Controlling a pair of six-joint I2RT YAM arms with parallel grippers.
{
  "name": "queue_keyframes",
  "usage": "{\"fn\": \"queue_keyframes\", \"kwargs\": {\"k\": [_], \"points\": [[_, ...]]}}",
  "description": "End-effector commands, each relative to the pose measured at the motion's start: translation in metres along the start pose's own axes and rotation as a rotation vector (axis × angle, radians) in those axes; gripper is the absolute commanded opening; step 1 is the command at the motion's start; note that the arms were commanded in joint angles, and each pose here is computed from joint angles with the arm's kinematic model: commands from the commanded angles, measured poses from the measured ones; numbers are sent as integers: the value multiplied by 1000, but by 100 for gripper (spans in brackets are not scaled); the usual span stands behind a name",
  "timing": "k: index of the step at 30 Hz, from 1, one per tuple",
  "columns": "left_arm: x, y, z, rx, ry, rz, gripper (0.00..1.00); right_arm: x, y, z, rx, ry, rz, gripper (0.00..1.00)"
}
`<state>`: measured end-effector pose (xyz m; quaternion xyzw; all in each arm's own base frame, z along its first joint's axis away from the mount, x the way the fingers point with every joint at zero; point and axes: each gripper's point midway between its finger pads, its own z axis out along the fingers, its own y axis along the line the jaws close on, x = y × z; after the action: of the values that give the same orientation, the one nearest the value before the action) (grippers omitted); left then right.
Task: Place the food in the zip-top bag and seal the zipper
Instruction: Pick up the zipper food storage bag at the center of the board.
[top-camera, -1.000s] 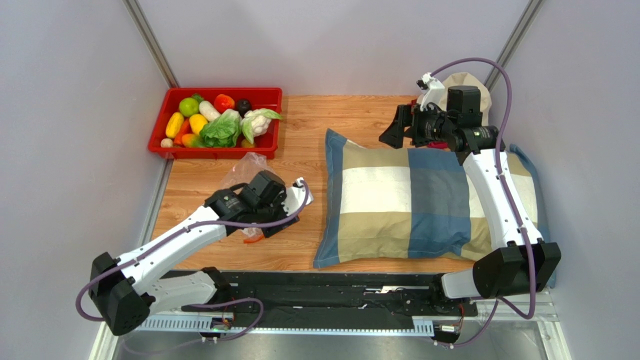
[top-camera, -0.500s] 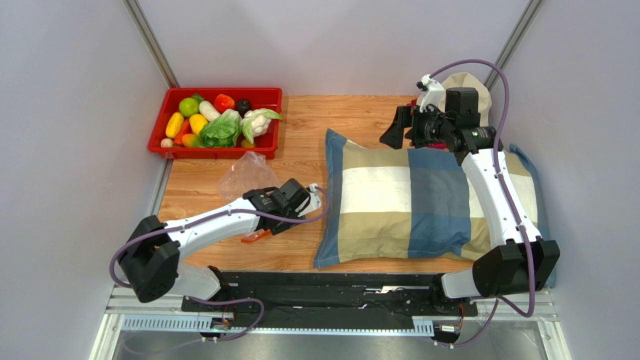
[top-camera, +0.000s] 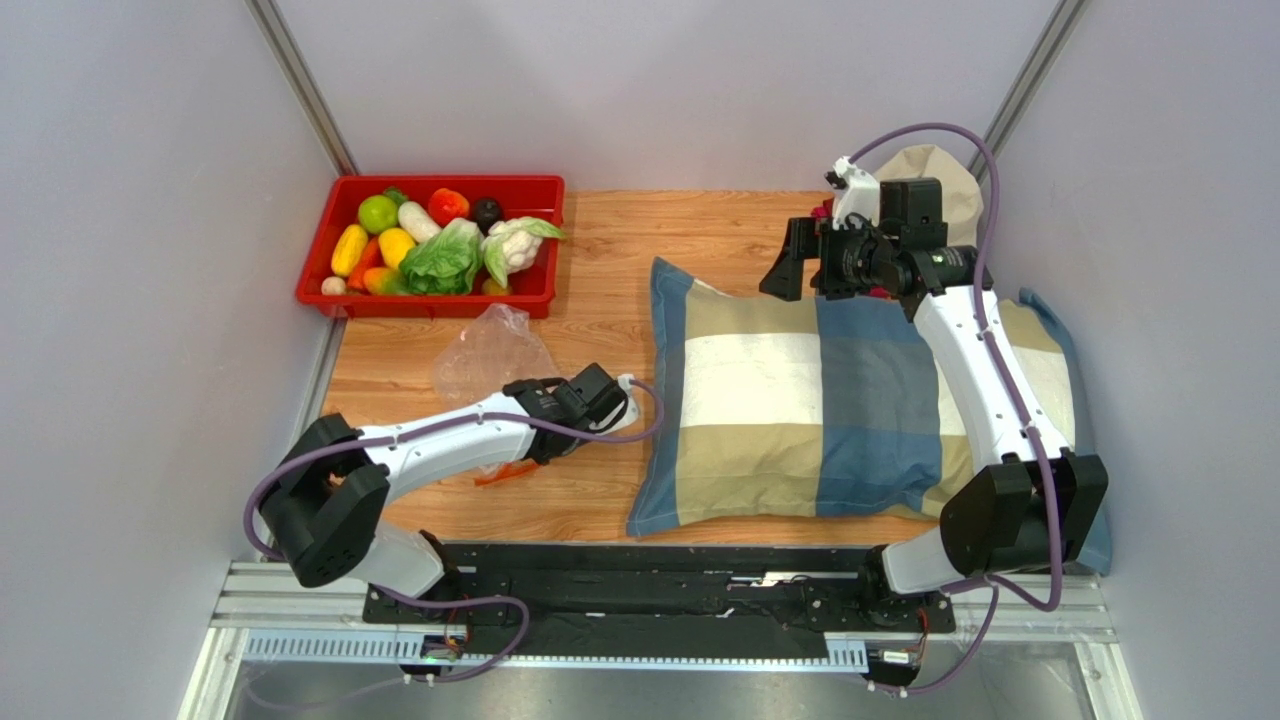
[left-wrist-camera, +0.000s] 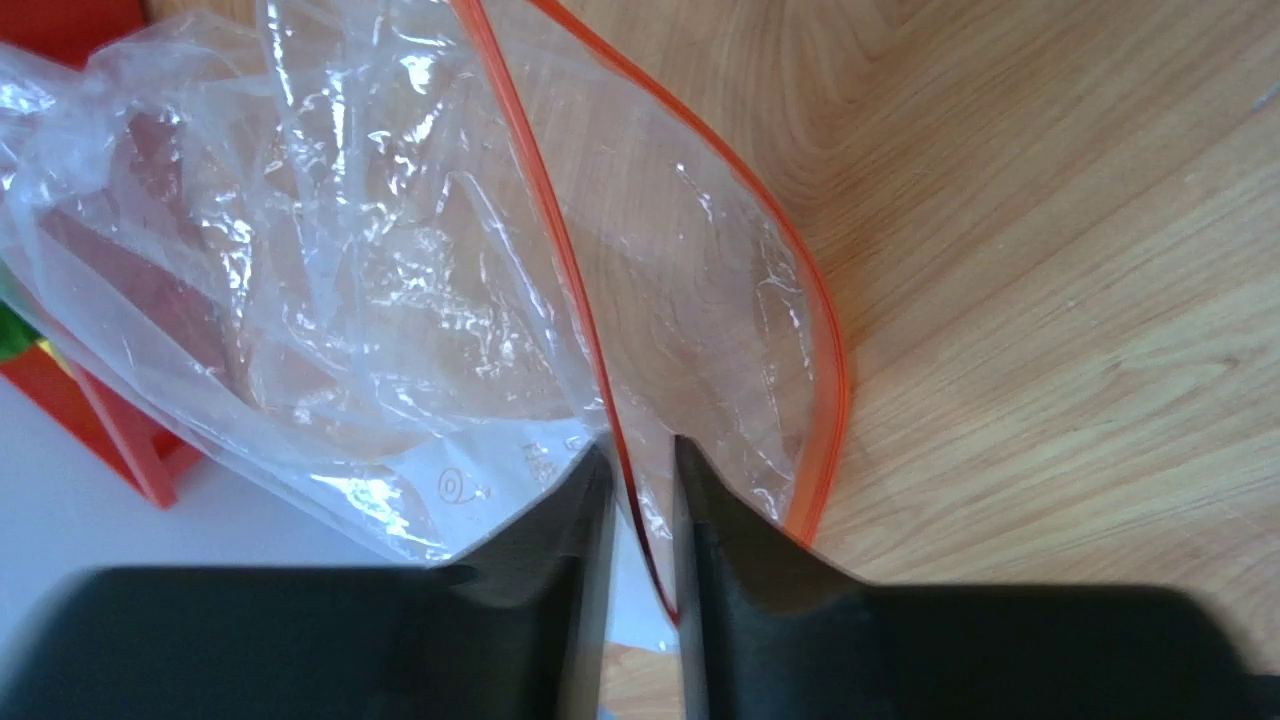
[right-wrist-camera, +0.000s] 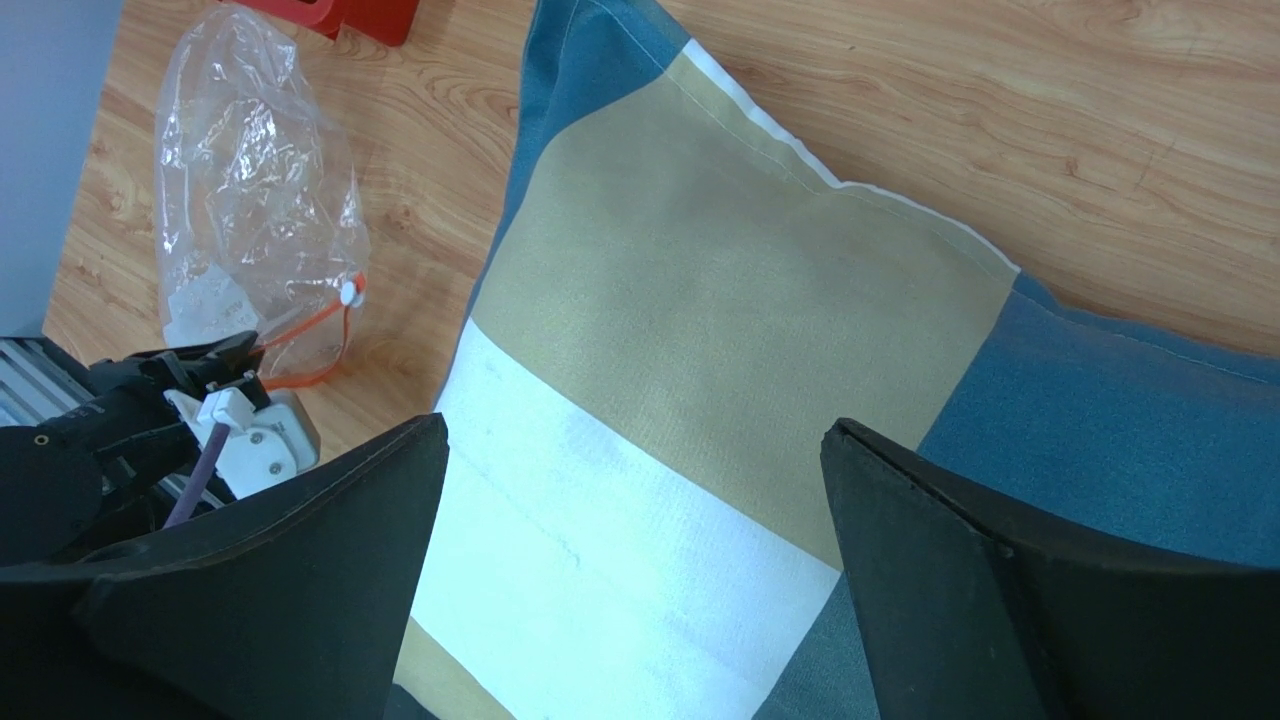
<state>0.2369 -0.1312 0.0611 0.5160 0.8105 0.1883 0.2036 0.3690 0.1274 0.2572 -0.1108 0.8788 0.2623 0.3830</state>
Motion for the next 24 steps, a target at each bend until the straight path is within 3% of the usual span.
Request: {"fn": "queue_keyframes", "kwargs": {"k": [1, 9, 14, 19, 24], "points": [[-25, 26, -39, -10, -109, -69, 1, -21, 5, -9, 1, -59, -28, 100], [-85, 98, -147, 165, -397, -410, 0, -52, 39, -15, -155, -98, 13, 100], [-99, 138, -172, 228, -410, -652, 0, -82, 84, -37, -308, -208, 43, 100], [-129, 177, -200, 276, -510, -893, 0, -100, 126, -51, -352, -315, -38, 92], [-144, 189, -203, 296, -549, -1020, 0, -97, 171, -42, -378, -347, -107, 78]]}}
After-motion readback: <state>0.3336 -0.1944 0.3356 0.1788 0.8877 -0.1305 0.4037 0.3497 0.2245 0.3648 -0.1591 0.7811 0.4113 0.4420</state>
